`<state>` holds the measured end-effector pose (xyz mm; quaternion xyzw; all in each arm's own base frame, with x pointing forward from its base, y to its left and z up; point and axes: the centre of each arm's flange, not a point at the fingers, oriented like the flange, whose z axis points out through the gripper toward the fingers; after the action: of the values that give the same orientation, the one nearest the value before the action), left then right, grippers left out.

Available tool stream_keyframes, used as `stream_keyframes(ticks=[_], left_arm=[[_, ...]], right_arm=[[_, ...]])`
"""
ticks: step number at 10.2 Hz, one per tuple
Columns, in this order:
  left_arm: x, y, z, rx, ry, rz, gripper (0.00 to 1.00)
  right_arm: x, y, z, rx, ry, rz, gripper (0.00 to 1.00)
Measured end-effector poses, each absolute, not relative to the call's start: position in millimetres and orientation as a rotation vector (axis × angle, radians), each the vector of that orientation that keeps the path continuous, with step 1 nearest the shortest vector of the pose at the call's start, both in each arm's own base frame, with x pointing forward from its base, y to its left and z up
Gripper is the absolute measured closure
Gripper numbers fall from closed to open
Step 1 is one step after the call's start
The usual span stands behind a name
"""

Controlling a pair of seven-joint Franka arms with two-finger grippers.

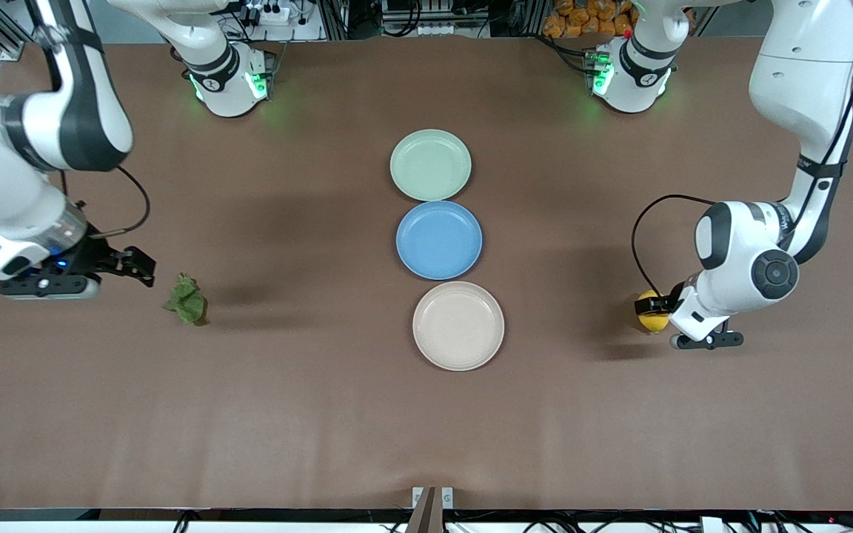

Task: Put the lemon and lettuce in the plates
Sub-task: 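Grasp the lemon with the left gripper while the right gripper grasps the lettuce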

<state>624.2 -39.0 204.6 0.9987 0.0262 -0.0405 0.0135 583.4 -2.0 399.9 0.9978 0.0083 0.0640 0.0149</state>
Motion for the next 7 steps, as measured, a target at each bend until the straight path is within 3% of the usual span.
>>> stream_keyframes(ticks=[3,5,7], left_arm=[[622,-39,192,3.110,0.082,-0.132,0.11],[625,-39,195,3.110,0.083,-0.116,0.34],[634,-42,208,3.108,0.080,-0.058,0.34]], right_arm=[[581,-8,314,3.117,0.014,0.081,0.00],[583,-7,266,3.123,0.018,0.048,0.00],[582,-9,223,3.128,0.013,0.092,0.00]])
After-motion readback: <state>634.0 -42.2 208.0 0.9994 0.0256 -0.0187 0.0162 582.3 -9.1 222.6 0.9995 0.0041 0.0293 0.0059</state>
